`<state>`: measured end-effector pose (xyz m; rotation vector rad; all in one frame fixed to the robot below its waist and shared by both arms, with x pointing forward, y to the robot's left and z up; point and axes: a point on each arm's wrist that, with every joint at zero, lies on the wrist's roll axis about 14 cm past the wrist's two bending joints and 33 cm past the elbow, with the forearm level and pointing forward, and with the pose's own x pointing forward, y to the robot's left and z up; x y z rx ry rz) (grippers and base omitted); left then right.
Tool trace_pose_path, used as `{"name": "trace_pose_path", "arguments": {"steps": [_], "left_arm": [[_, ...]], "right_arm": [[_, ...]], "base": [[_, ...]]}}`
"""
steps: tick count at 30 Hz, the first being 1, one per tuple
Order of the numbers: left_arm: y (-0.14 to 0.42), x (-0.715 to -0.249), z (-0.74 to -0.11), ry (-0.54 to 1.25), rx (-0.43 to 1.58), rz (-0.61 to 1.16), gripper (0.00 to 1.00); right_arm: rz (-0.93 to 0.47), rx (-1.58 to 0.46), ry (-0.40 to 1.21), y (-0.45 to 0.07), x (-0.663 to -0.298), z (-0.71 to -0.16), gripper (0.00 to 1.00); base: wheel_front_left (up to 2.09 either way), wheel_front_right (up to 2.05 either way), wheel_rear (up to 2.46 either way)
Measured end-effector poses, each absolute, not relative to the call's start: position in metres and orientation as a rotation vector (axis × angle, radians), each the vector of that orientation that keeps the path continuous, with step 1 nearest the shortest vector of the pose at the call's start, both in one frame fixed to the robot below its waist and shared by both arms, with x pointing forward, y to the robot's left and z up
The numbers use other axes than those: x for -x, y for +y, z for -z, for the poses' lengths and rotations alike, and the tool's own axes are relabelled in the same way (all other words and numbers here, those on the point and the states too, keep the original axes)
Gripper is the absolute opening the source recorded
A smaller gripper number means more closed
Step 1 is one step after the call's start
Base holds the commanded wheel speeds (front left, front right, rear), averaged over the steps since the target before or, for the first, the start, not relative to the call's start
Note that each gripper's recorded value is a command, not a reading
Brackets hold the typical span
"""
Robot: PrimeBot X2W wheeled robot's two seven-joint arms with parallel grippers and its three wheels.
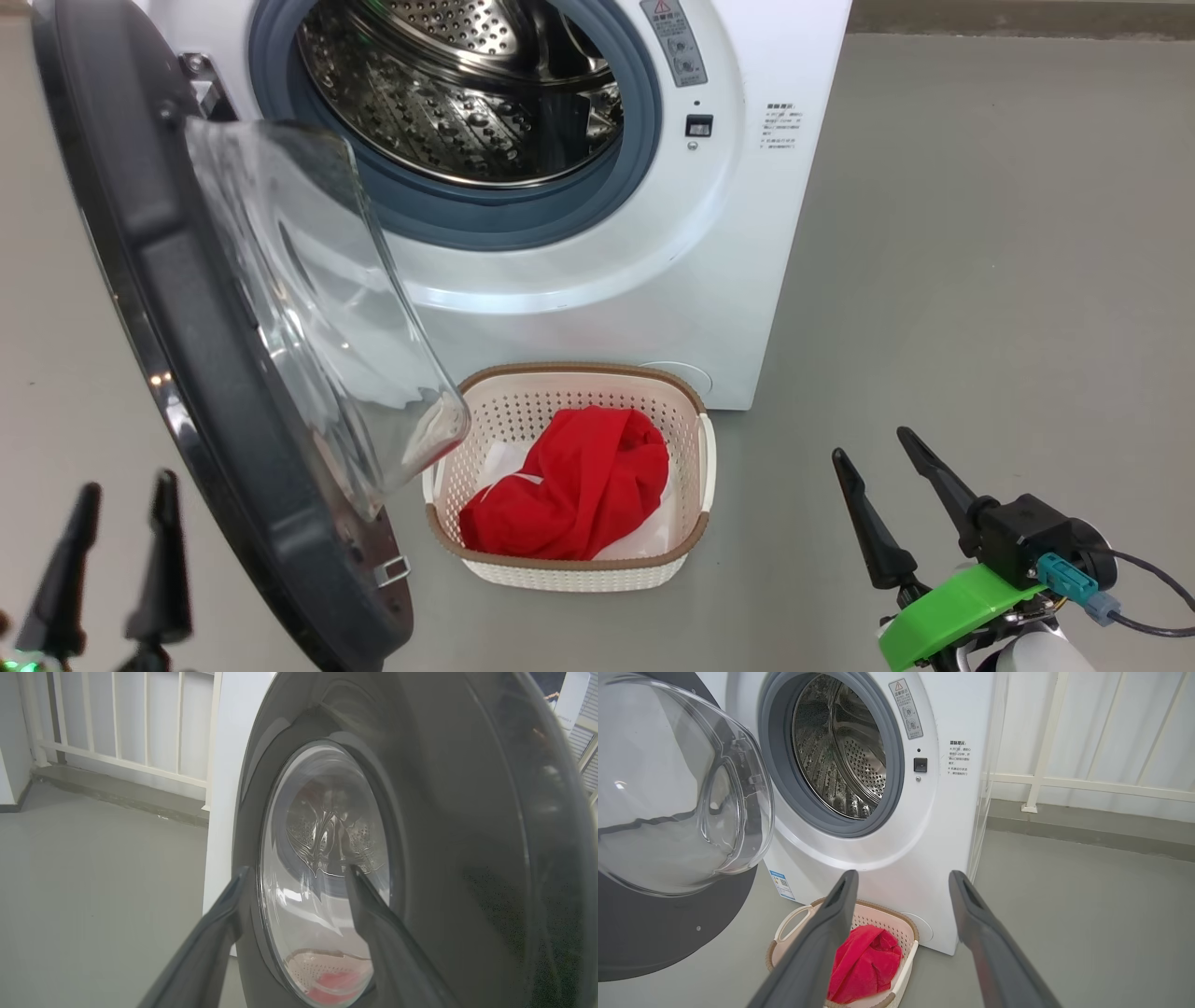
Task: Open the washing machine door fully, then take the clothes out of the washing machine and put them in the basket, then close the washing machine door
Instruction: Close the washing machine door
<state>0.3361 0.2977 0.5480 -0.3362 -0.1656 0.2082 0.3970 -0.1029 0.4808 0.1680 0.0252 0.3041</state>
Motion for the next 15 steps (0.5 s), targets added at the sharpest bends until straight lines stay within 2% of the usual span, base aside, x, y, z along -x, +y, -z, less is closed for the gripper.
{"name": "trace_pose_path", "arguments": {"steps": [6, 15], "left_arm": [[0.284, -0.334, -0.536, -0.159, 0.156, -0.164, 1.0], [0.276, -0.327, -0.513, -0.091, 0.097, -0.149, 1.0]], "right_arm": [[-0.302, -0.169, 0.022, -0.103, -0.397, -0.482, 1.0], [-0.296, -0.17, 0.01, -0.105, -0.397, -0.486, 1.0]], "base": [[0.0, 0.0, 0.0], [0.0, 0.0, 0.0]]}}
